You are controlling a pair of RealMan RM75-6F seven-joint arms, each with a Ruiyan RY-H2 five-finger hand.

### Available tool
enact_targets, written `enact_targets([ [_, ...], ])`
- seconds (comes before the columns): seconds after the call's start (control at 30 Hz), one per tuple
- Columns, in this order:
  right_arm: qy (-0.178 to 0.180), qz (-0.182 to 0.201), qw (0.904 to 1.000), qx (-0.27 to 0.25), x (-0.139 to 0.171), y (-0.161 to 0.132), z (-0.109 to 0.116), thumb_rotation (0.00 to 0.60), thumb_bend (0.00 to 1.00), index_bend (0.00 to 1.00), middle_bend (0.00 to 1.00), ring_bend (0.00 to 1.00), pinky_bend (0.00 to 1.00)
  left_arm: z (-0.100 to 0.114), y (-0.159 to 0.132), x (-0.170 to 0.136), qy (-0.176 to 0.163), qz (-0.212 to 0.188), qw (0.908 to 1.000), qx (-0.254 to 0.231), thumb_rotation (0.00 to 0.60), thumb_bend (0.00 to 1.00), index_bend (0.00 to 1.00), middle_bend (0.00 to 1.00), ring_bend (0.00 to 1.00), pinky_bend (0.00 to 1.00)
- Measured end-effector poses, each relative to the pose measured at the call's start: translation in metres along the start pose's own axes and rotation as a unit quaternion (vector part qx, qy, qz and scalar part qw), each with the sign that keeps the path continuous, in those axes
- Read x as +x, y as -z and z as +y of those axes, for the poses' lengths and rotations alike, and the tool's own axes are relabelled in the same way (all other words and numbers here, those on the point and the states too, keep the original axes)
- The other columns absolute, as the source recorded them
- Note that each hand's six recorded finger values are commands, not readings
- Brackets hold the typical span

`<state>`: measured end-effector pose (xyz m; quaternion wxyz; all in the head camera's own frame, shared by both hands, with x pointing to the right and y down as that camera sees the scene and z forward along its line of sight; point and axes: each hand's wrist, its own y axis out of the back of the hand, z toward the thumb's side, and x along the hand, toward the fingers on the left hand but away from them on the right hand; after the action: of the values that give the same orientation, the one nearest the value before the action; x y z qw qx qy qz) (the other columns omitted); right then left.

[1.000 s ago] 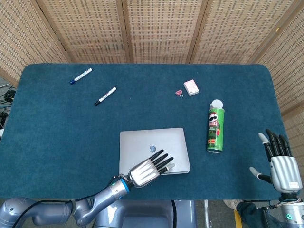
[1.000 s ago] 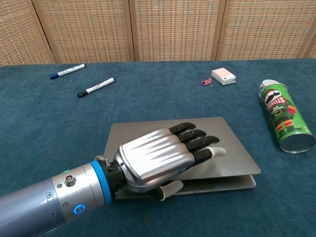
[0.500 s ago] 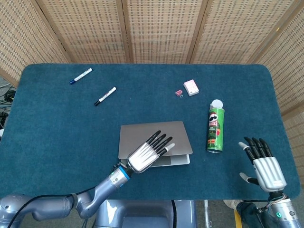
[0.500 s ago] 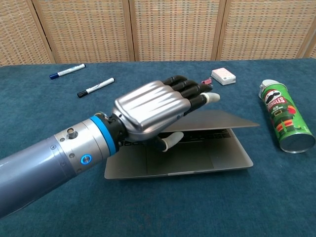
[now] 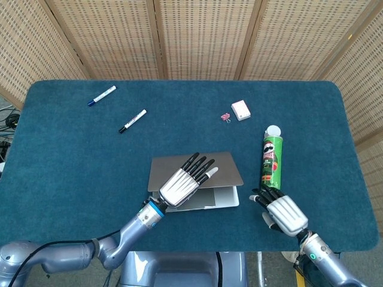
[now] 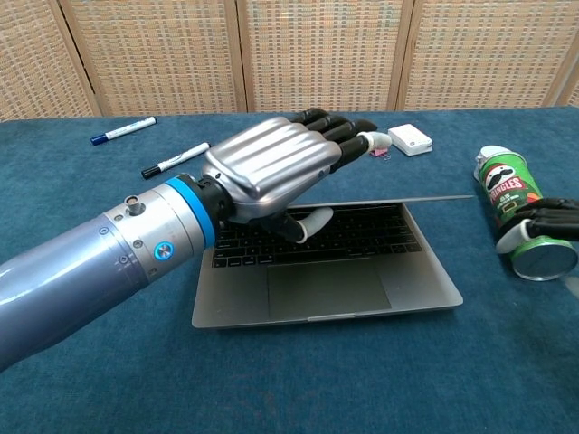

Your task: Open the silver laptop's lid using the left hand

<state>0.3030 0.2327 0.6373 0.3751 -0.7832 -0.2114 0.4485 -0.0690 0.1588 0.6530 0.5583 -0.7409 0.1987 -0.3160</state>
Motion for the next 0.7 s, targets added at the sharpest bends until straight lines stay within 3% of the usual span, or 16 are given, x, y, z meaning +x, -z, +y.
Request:
enact_targets([
  [0.13,-0.015,0.017,0.9997,0.011,-0.018,-0.014,-0.008,0.600,0.83,0.21,0.18,0.09,0.20,0.000,0.002,-0.002,0.002,0.005,1.0000,-0.006,0.600,0.53,0.00,0.00,0.00,0.00],
  [0.7,-0.065,0.023,0.9967,0.042,-0.050,-0.044,-0.034,0.600,0.90,0.21,0.16,0.12,0.20,0.003,0.008,-0.003,0.006,0.017,0.9998,-0.009,0.600,0.53,0.00,0.00,0.00,0.00],
])
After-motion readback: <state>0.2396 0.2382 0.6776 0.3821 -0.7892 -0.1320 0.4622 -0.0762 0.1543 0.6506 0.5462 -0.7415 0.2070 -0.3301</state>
